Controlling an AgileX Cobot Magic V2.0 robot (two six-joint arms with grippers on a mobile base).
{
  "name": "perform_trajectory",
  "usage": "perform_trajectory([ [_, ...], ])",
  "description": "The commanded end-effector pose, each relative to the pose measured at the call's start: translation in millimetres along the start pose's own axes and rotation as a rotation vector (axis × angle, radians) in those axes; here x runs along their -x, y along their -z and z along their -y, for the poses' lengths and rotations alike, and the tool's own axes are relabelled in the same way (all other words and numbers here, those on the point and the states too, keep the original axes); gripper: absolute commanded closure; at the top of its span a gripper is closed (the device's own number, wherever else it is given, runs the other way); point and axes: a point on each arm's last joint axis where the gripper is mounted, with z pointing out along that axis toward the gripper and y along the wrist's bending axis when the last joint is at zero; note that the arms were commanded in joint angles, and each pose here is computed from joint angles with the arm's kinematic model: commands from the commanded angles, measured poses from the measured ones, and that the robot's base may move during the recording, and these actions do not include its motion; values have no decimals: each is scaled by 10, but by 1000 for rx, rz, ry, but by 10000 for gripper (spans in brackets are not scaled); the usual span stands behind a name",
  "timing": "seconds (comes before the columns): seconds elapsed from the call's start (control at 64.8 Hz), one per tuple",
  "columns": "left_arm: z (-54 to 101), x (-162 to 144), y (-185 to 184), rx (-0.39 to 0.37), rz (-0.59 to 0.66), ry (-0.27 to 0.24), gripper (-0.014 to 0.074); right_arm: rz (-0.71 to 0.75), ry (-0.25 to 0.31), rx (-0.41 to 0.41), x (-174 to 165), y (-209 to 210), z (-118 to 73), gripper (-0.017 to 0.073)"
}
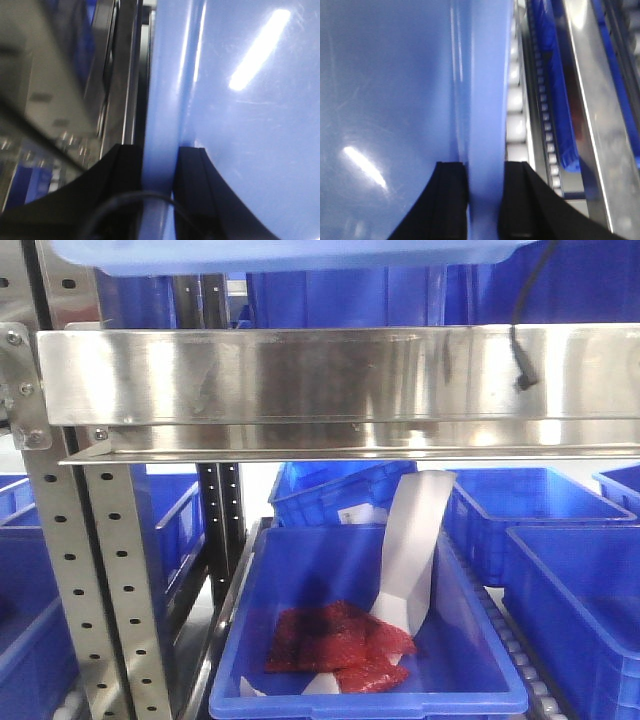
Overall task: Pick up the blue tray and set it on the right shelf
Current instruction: 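Raise the tray with both grippers above the shelf's metal rail, then lower the tray onto the roller shelf and open both grippers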
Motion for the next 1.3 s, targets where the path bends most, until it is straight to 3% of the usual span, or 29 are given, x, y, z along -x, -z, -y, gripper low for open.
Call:
perform_trajectory([
  [0.0, 175, 236, 196, -174, 198, 83, 573, 134, -46, 150, 175, 214, -116, 345],
  [0.309, 253, 175, -282, -172, 185, 66, 572, 130, -50, 126, 213, -135, -94, 345],
  [0.633, 247, 111, -395, -147, 133, 61, 560, 99, -34, 112, 183, -359, -120, 332],
  [0.741, 226, 115, -416, -126, 140, 41, 477, 91, -6, 107, 172, -426, -127, 287],
  [0.988, 108, 104, -492, -79, 105, 46, 165, 121, 20, 55, 198, -447, -84, 89],
  [1.08, 48, 117, -501, -61, 102, 50, 151, 121, 29, 18, 207, -463, -32, 46],
  [1.281, -32, 135, -512, -42, 99, 60, 151, 128, 12, -13, 257, -483, 108, 46],
])
